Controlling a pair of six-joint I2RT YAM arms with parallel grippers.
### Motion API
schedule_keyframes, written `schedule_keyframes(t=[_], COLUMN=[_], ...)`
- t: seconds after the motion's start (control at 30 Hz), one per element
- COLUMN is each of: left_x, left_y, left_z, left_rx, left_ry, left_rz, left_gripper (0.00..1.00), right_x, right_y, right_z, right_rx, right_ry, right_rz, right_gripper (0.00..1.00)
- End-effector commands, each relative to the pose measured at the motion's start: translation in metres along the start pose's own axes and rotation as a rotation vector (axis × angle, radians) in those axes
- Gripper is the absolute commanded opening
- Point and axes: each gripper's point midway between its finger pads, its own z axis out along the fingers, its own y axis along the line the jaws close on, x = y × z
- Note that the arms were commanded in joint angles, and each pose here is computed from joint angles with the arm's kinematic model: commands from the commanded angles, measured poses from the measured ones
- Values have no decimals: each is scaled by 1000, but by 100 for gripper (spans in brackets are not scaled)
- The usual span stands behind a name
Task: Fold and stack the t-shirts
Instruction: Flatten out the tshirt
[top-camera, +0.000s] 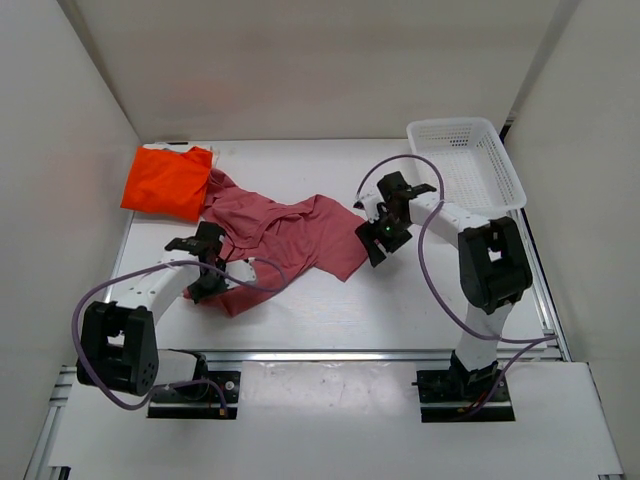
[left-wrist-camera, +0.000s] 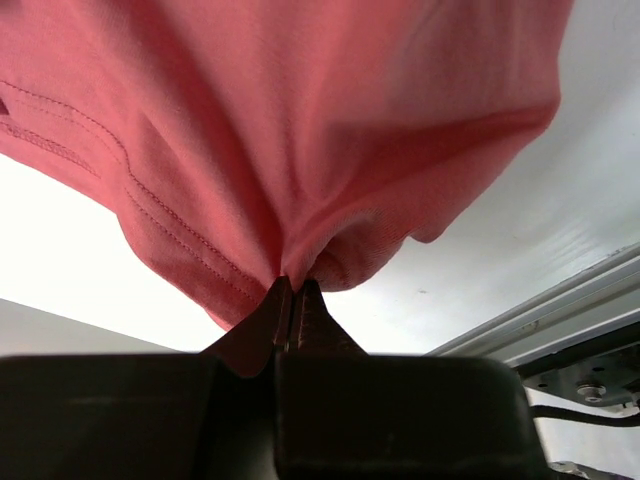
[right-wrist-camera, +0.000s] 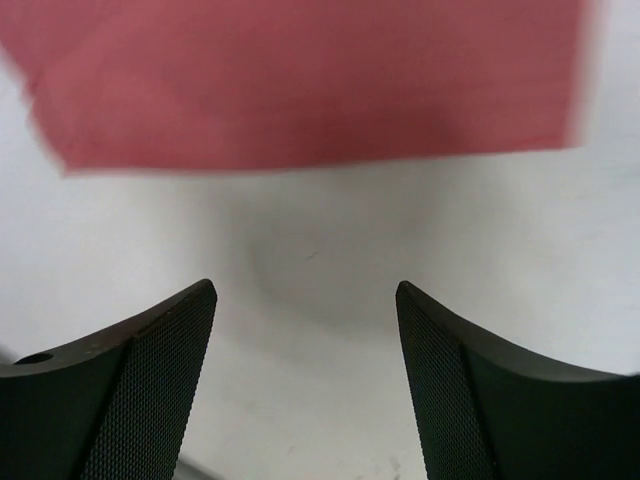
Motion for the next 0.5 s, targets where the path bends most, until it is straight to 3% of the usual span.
schedule_keyframes(t=[0.0, 0.17, 0.4, 0.47], left_x=[-10, -21, -8, -6], left_y=[13, 23, 21, 20], left_z=[-5, -9, -3, -3], left_rx=[-26, -54, -39, -39], left_ry=[-46, -103, -112, -110], left_rz=[-51, -156, -247, -260], left_gripper=[0, 0, 0, 0], right_x=[-58, -96, -100, -103], right_y=[-47, -62, -85, -77], right_z=[-12, -19, 0, 10], right_rx=[213, 310, 337, 270], right_ry=[-224, -412, -408, -407], right_rz=[47, 126, 134, 107], right_gripper=[78, 78, 76, 74])
